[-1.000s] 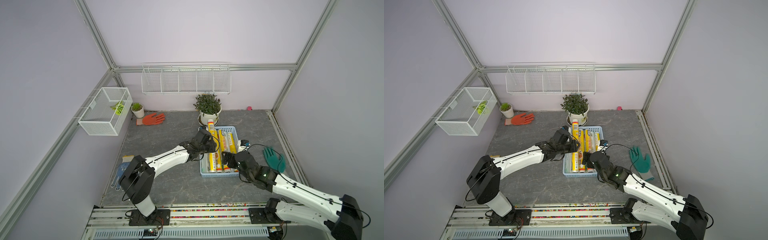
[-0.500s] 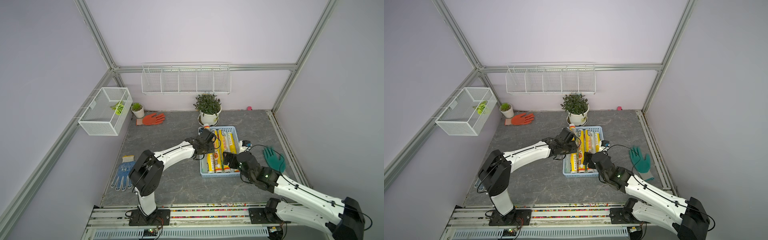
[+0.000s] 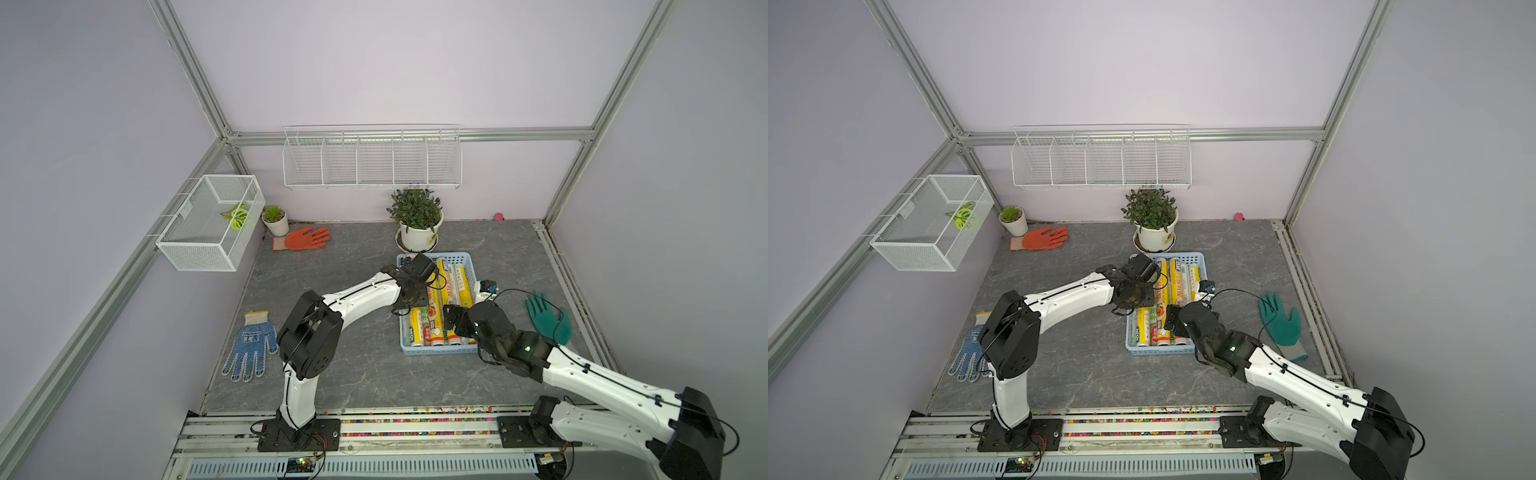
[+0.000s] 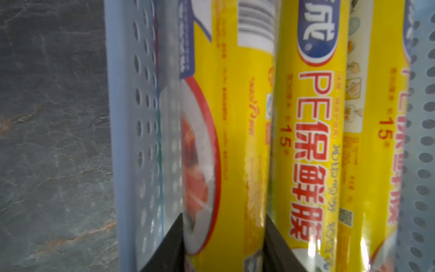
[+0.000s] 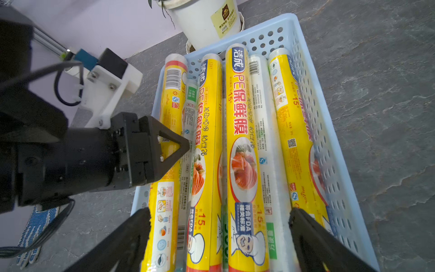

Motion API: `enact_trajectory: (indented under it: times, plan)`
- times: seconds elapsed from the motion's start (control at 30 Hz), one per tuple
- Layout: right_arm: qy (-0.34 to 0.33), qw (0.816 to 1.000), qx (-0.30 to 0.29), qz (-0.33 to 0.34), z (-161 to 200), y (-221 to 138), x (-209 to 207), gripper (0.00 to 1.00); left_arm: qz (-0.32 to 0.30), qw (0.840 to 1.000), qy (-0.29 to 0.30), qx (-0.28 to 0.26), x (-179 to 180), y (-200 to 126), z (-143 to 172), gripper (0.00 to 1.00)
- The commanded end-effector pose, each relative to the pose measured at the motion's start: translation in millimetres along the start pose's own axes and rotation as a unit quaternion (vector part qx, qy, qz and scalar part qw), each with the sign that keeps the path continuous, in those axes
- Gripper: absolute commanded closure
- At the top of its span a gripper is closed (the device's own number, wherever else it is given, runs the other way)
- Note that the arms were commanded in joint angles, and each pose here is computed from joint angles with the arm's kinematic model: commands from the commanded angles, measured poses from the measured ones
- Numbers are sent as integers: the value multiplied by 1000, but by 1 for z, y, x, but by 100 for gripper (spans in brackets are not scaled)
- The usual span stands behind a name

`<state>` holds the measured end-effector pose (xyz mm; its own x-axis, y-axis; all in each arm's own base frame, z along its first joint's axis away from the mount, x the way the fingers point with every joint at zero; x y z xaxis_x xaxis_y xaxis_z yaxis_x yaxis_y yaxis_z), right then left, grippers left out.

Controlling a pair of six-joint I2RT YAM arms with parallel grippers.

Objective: Put the plastic wrap into the basket
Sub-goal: Place the plastic wrap in the basket.

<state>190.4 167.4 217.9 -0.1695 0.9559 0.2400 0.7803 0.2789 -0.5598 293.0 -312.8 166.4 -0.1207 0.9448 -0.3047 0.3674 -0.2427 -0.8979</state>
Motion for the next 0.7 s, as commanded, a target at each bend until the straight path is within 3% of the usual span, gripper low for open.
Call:
enact_trajectory:
  times: [0.0, 0.43, 0.67]
  plan:
    - [9, 1000, -3, 1, -6, -2, 1, 3, 9, 1000, 2, 5, -3, 1, -1, 62]
    - [-9, 999, -16, 30, -10, -12, -8, 3, 17, 1000, -13, -18, -4, -25, -7, 39]
    - [-44, 993, -44, 104, -14, -31, -36, 3, 98, 992, -14, -78, 0, -65, -11, 33]
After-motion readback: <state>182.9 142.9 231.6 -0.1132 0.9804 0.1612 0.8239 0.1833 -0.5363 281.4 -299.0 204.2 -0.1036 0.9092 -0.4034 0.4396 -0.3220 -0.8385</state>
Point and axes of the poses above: each gripper's point midway between its finger pads, its own y axis out along the fingers, its own x axis along the line the jaws close on, z = x × y, the point moved 9 cm from there along -y, back along the fingers, and after that the axes turned 12 degrees about -y, right-handed, at the moved point
